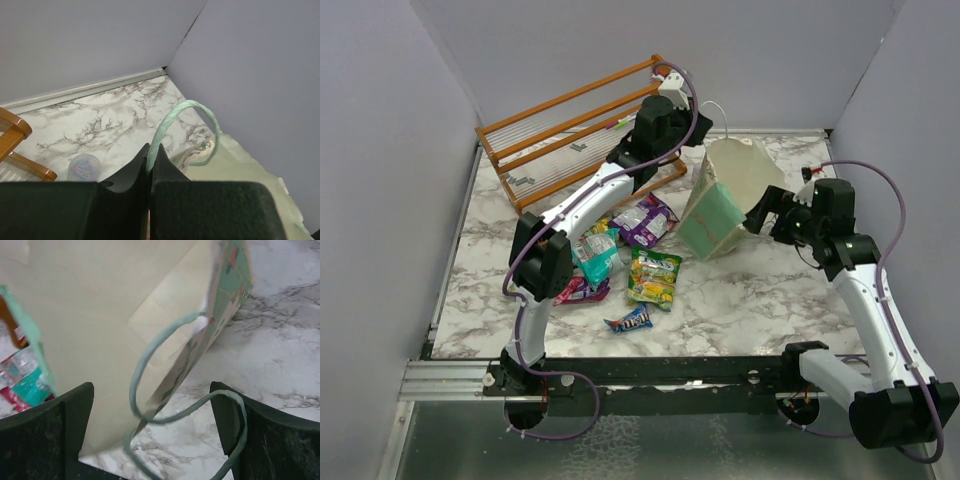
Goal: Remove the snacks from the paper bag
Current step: Adjust the paper bag at the center of the board.
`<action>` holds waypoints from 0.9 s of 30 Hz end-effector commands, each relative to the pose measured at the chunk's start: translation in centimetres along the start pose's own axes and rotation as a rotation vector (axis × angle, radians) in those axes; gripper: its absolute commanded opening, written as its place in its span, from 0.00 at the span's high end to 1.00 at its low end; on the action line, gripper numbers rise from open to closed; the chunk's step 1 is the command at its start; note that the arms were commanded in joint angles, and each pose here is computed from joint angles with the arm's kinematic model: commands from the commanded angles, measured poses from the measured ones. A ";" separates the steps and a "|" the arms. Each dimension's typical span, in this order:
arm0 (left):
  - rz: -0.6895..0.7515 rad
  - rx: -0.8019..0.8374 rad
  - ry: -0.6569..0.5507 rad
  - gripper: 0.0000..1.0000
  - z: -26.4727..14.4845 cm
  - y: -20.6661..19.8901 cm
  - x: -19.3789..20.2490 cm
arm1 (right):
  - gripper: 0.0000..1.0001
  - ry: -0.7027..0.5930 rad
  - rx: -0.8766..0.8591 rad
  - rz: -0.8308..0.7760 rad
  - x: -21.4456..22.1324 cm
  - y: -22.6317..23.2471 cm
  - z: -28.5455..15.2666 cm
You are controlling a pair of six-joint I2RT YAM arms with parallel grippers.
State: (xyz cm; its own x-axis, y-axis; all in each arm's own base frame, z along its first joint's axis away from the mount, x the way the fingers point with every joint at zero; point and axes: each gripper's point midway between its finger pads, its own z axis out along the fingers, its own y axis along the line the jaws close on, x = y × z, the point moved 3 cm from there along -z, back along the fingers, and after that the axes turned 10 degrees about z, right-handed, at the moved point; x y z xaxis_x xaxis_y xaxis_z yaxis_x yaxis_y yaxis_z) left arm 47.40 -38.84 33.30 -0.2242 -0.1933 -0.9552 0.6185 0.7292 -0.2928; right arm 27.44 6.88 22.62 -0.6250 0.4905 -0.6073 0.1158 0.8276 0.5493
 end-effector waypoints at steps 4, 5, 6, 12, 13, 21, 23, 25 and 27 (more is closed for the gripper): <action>0.029 0.017 -0.064 1.00 -0.1 0.6 -3.0 | 0.01 0.153 -0.145 0.007 2.6 3.1 -5.7; 0.033 0.019 -0.063 1.00 0.0 0.6 -2.9 | 0.01 0.161 -0.153 0.000 2.7 3.3 -6.4; 0.039 0.023 -0.064 1.00 0.1 0.6 -2.9 | 0.01 0.171 -0.161 -0.014 2.9 3.5 -7.0; 0.066 0.045 -0.097 1.00 0.8 0.6 -3.8 | 0.01 0.245 -0.115 -0.022 4.8 2.5 -8.8; 0.069 0.044 -0.107 1.00 0.9 0.7 -4.2 | 0.01 0.280 -0.106 -0.010 5.4 2.2 -8.7; 0.048 0.001 -0.212 1.00 0.0 3.1 -9.2 | 0.01 0.374 -0.108 -0.008 8.3 0.5 -7.1; 0.049 0.004 -0.227 1.00 -0.2 3.0 -10.1 | 0.01 0.451 -0.152 0.019 9.6 0.4 -6.0; 0.045 0.011 -0.224 1.00 -0.2 2.8 -10.4 | 0.01 0.526 -0.240 0.045 10.8 0.9 -5.1; 0.028 0.006 -0.220 1.00 -0.1 2.9 -10.3 | 0.01 0.569 -0.293 0.060 11.4 1.3 -4.6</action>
State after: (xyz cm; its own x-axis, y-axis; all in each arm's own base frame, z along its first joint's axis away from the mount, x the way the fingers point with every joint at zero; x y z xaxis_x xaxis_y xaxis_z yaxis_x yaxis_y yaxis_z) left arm 51.05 -35.93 39.20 -0.0922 -0.2567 -0.9621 0.6310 0.7323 -0.2559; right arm 17.54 10.09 20.24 -0.8897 0.3279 -0.3178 0.0499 0.7616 0.6461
